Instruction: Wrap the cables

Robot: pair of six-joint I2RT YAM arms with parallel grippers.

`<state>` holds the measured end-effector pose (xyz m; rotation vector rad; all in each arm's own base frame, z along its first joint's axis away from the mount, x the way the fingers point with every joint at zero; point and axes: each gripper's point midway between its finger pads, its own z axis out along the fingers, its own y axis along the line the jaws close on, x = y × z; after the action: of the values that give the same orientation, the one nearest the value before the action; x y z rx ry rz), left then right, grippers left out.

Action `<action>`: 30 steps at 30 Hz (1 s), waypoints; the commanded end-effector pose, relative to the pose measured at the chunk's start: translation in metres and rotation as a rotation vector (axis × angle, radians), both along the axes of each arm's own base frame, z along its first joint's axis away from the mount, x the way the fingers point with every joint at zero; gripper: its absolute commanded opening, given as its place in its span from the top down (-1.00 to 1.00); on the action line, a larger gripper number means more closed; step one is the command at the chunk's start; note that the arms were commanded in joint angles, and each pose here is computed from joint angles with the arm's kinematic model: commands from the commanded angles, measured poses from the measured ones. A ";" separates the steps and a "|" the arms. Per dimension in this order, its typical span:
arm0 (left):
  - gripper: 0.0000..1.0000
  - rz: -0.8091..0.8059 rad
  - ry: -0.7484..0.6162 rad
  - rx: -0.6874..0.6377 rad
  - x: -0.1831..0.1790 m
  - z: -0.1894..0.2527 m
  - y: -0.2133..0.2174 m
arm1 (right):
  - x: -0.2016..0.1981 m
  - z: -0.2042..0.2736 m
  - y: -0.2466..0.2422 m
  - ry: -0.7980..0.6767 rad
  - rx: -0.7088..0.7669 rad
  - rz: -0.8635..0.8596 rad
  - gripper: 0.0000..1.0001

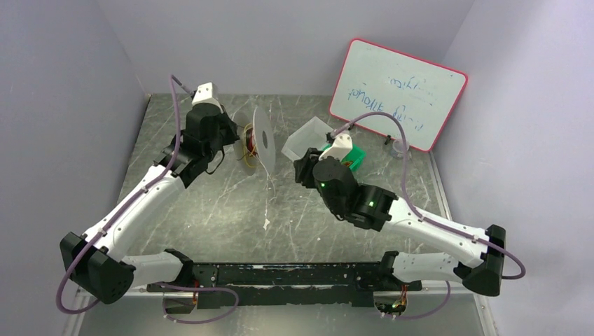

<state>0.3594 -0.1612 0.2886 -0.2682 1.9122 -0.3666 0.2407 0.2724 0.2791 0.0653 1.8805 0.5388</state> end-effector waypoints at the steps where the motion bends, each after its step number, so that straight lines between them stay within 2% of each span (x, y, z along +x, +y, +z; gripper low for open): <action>1: 0.86 -0.078 -0.123 -0.113 0.006 0.053 -0.005 | 0.004 0.002 -0.015 -0.009 -0.016 0.036 0.08; 10: 0.86 -0.123 -0.103 -0.253 0.024 0.047 0.018 | 0.004 -0.040 -0.032 0.092 -0.047 0.117 0.07; 18: 0.86 -0.159 -0.026 -0.480 0.040 0.014 0.053 | -0.002 -0.059 -0.027 0.134 -0.063 0.169 0.07; 24: 0.86 -0.230 0.021 -0.641 0.050 -0.014 0.053 | -0.005 -0.064 -0.030 0.141 -0.066 0.178 0.06; 30: 0.86 -0.211 0.041 -0.686 0.065 -0.036 0.054 | -0.008 -0.067 -0.036 0.139 -0.075 0.174 0.04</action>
<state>0.4139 -0.0968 0.2084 -0.6222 1.9590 -1.0135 0.2335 0.2430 0.2074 -0.1115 2.0734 0.5941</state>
